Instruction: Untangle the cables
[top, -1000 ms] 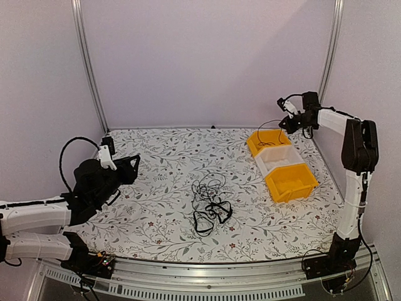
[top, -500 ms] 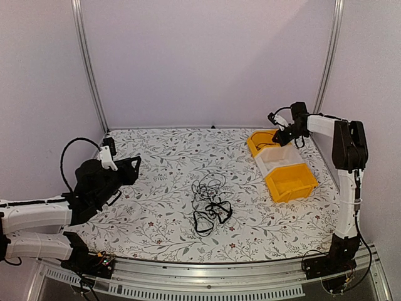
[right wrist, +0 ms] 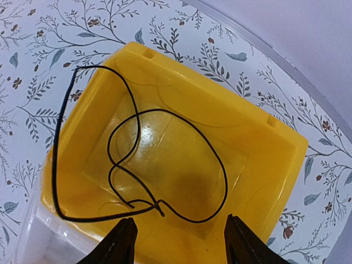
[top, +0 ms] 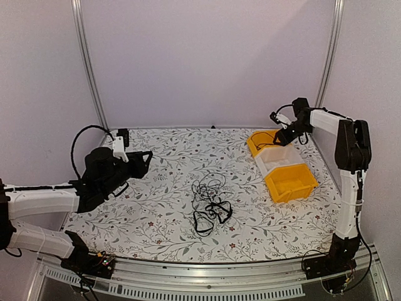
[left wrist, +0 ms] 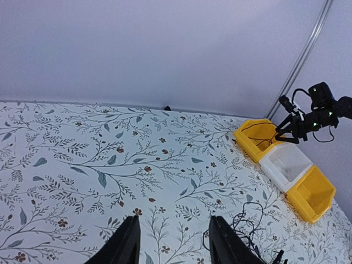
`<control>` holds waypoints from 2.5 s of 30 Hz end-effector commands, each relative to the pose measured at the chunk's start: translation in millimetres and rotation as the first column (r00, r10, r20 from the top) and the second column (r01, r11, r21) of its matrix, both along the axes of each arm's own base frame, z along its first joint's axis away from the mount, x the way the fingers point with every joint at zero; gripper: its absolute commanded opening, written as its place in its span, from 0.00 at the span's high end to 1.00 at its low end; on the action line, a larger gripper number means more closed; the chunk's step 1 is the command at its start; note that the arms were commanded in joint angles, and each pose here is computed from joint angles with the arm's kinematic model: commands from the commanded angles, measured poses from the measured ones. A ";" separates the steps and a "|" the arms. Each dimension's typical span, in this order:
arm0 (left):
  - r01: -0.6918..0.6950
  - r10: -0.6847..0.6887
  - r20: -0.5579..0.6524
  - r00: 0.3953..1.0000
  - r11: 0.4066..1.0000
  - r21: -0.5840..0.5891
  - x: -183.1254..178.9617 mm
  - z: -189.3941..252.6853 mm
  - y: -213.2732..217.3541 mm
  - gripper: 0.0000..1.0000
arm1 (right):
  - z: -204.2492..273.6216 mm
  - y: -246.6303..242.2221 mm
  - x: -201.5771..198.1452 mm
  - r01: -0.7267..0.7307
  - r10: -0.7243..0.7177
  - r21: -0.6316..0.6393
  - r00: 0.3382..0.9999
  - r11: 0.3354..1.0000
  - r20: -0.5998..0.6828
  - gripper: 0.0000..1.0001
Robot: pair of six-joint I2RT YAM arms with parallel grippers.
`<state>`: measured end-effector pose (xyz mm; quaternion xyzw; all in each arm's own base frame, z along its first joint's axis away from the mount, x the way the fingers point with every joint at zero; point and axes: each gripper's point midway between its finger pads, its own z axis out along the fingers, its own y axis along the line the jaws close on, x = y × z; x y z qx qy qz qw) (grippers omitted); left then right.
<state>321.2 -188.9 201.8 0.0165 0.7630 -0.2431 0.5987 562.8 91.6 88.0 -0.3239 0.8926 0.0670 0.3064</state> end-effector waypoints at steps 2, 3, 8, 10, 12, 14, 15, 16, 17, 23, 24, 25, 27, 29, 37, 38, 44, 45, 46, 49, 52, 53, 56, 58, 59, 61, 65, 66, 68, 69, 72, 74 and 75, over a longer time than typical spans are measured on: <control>0.117 -0.112 -0.066 0.991 0.990 0.076 11.1 -3.8 -27.5 0.58 | 60.5 -13.6 -61.3 -0.015 0.015 -0.018 1.000 1.000 0.011 0.35; 0.138 -0.135 -0.070 0.988 0.989 0.046 10.2 -5.0 -31.9 0.57 | 80.2 -15.0 -72.2 -0.016 0.016 -0.006 0.998 1.000 0.054 0.32; 0.275 -0.280 -0.055 0.959 0.959 -0.071 -1.0 -21.3 -50.4 0.55 | 112.3 -6.8 -112.7 -0.037 0.026 0.082 0.992 0.996 0.121 0.28; 0.339 -0.344 -0.040 0.938 0.935 -0.107 -0.7 -29.4 -56.1 0.56 | 116.6 7.2 -125.1 -0.090 0.070 0.147 0.988 0.985 0.139 0.26; 0.360 -0.380 -0.092 0.920 0.916 -0.179 6.2 -43.9 -58.0 0.57 | 117.1 17.7 -124.6 -0.113 0.084 0.164 0.982 0.980 0.170 0.29; 0.392 -0.441 -0.129 0.888 0.874 -0.289 6.5 -52.2 -59.6 0.59 | 119.3 27.2 -112.9 -0.119 0.090 0.149 0.978 0.982 0.189 0.35; 0.428 -0.492 -0.127 0.861 0.838 -0.338 -0.6 -52.2 -62.2 0.61 | 115.6 32.8 -106.1 -0.124 0.098 0.139 0.978 0.983 0.183 0.39; 0.437 -0.509 -0.118 0.853 0.819 -0.371 -5.7 -50.5 -61.5 0.62 | 115.6 36.1 -99.6 -0.129 0.104 0.131 0.977 0.983 0.185 0.41; 0.440 -0.516 -0.115 0.849 0.810 -0.389 -11.3 -49.3 -60.9 0.63 | 106.2 37.9 -91.1 -0.129 0.107 0.121 0.979 0.984 0.174 0.43; 0.505 -0.572 -0.174 0.802 0.804 -0.314 -48.7 -49.8 -76.9 0.59 | 81.8 43.1 -52.3 -0.115 0.109 0.017 0.975 0.993 0.195 0.45; 0.511 -0.579 -0.171 0.797 0.797 -0.322 -58.0 -51.2 -73.5 0.58 | 75.2 45.2 -46.3 -0.112 0.111 -0.008 0.973 0.994 0.201 0.44; 0.513 -0.584 -0.169 0.794 0.793 -0.329 -65.8 -54.6 -70.0 0.57 | 72.9 48.1 -42.8 -0.114 0.117 -0.027 0.970 0.993 0.212 0.44; 0.506 -0.573 -0.149 0.806 0.797 -0.332 -74.7 -58.8 -64.0 0.55 | 64.5 54.1 -36.9 -0.132 0.145 -0.073 0.965 0.989 0.219 0.44; 0.512 -0.573 -0.117 0.811 0.793 -0.330 -77.2 -59.8 -62.4 0.54 | 62.8 56.8 -29.4 -0.133 0.150 -0.087 0.961 0.987 0.231 0.46; 0.603 -0.679 -0.029 0.733 0.670 -0.434 -62.9 -59.0 -82.8 0.59 | 50.6 59.8 -9.5 -0.099 0.116 -0.076 0.959 0.992 0.258 0.65; 0.607 -0.693 -0.029 0.721 0.651 -0.456 -61.9 -61.2 -84.5 0.60 | 49.3 60.2 -9.3 -0.105 0.121 -0.078 0.960 0.991 0.254 0.67; 0.629 -0.734 -0.027 0.679 0.601 -0.493 -56.2 -67.0 -95.0 0.63 | 36.3 61.4 -11.6 -0.131 0.149 -0.093 0.965 0.987 0.216 0.83; 0.627 -0.731 -0.030 0.682 0.605 -0.490 -55.4 -67.1 -95.0 0.64 | 35.3 60.4 -11.2 -0.127 0.145 -0.095 0.965 0.987 0.217 0.92; 0.626 -0.729 -0.035 0.684 0.611 -0.485 -54.8 -67.4 -95.1 0.64 | 35.7 59.9 -10.9 -0.121 0.139 -0.094 0.965 0.988 0.221 0.98; 0.616 -0.711 -0.055 0.701 0.643 -0.455 -51.6 -67.2 -93.1 0.64 | 37.2 52.1 -6.1 -0.085 0.114 -0.126 0.963 0.988 0.243 1.00; 0.608 -0.690 -0.077 0.720 0.680 -0.410 -50.3 -67.4 -91.4 0.65 | 31.0 36.4 3.5 -0.044 0.099 -0.216 0.963 0.975 0.252 1.00; 0.601 -0.678 -0.084 0.730 0.695 -0.395 -49.1 -67.6 -90.2 0.65 | 25.7 30.8 6.4 -0.040 0.104 -0.254 0.964 0.967 0.245 1.00; 0.584 -0.652 -0.112 0.750 0.732 -0.351 -47.7 -71.3 -89.2 0.65 | 6.0 13.0 12.8 -0.019 0.096 -0.362 0.976 0.932 0.196 1.00; 0.586 -0.646 -0.115 0.755 0.743 -0.325 -48.4 -71.1 -90.6 0.65 | -8.1 6.0 15.8 -0.012 0.087 -0.406 0.982 0.914 0.167 1.00; 0.588 -0.646 -0.118 0.754 0.744 -0.317 -49.6 -71.6 -91.8 0.64 | -17.8 4.3 16.3 -0.015 0.086 -0.420 0.985 0.907 0.151 1.00; 0.595 -0.649 -0.118 0.751 0.744 -0.306 -50.8 -70.2 -94.6 0.65 | -23.4 4.1 18.1 -0.016 0.084 -0.423 0.986 0.906 0.144 1.00; 0.608 -0.658 -0.126 0.743 0.741 -0.285 -51.9 -66.3 -102.8 0.65 | -19.5 7.6 17.6 -0.006 0.064 -0.389 0.989 0.921 0.137 1.00; 0.610 -0.658 -0.131 0.741 0.742 -0.279 -51.3 -64.8 -104.8 0.64 | -11.5 8.8 15.7 -0.005 0.063 -0.377 0.988 0.926 0.142 1.00; 0.604 -0.648 -0.152 0.747 0.756 -0.252 -49.5 -63.2 -108.4 0.64 | -1.2 11.2 8.2 -0.006 0.060 -0.353 0.988 0.936 0.141 0.82; 0.595 -0.635 -0.166 0.755 0.769 -0.232 -47.0 -62.6 -109.6 0.64 | 12.4 12.0 3.7 -0.002 0.059 -0.341 0.986 0.940 0.156 0.72; 0.561 -0.577 -0.222 0.786 0.817 -0.136 -39.6 -63.4 -113.5 0.63 | 37.1 14.3 -13.5 0.001 0.053 -0.300 0.984 0.954 0.170 0.56; 0.543 -0.539 -0.248 0.805 0.838 -0.059 -35.2 -62.3 -116.2 0.62 | 67.3 16.3 -29.2 0.010 0.045 -0.261 0.978 0.965 0.204 0.52; 0.540 -0.526 -0.264 0.808 0.842 -0.027 -34.6 -62.8 -117.8 0.62 | 77.4 16.4 -34.6 0.017 0.039 -0.250 0.976 0.968 0.216 0.50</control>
